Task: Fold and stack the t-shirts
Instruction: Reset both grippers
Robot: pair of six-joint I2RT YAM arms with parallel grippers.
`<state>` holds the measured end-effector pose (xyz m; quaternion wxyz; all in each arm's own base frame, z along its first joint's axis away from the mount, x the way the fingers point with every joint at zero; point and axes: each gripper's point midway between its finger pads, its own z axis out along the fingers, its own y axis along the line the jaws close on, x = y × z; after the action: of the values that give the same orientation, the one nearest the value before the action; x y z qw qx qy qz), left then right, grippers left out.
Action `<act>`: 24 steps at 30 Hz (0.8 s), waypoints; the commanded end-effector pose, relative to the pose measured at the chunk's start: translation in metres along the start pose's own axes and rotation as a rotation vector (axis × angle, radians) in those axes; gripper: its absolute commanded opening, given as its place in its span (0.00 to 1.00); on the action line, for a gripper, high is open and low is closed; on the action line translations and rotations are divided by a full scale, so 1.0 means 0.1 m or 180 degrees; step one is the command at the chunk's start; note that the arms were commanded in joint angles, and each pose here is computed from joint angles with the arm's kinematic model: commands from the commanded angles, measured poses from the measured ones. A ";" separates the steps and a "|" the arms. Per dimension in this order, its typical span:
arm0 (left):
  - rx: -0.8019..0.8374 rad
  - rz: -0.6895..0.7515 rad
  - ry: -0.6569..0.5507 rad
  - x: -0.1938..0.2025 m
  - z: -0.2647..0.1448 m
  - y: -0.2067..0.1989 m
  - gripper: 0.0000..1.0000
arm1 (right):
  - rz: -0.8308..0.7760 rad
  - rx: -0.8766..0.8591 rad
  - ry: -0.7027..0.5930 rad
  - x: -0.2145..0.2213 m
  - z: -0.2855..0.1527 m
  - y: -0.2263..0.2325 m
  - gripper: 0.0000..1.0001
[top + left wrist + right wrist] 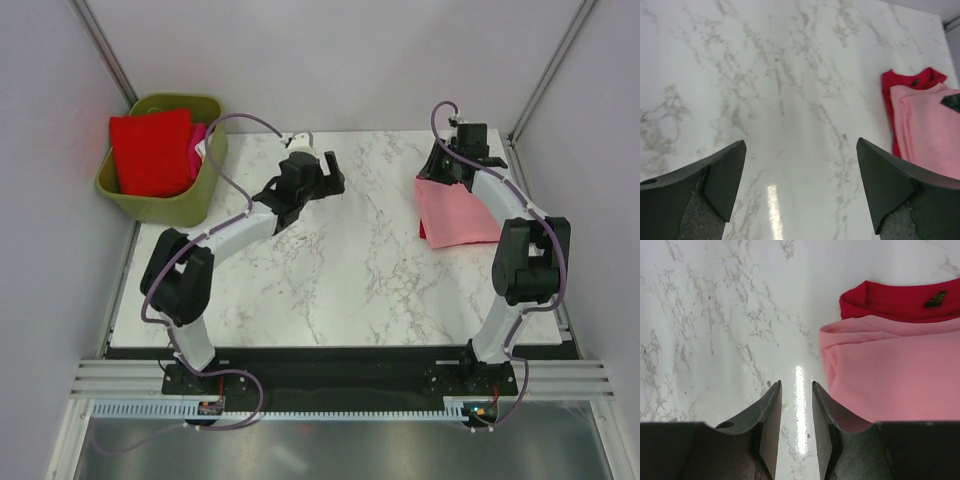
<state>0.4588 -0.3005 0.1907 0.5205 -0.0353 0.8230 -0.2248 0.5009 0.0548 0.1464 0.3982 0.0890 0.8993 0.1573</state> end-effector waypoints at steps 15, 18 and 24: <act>-0.0320 0.0160 -0.0319 0.13 -1.42 0.93 0.98 | -0.0323 -0.0567 -0.1241 0.54 -0.79 1.12 0.81; -0.0168 0.0145 -0.0366 0.17 -1.60 0.92 0.98 | -0.0238 -0.0499 -0.1552 0.66 -1.08 0.98 0.98; 0.0134 0.0317 -0.0490 0.23 -1.92 0.90 0.99 | -0.0100 -0.0496 -0.1640 0.80 -1.31 0.85 0.98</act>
<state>0.3042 -0.1639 0.1839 0.5570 -0.0356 0.8046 -0.2028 0.3521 0.1380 0.1958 0.5994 0.0497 0.7747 0.1951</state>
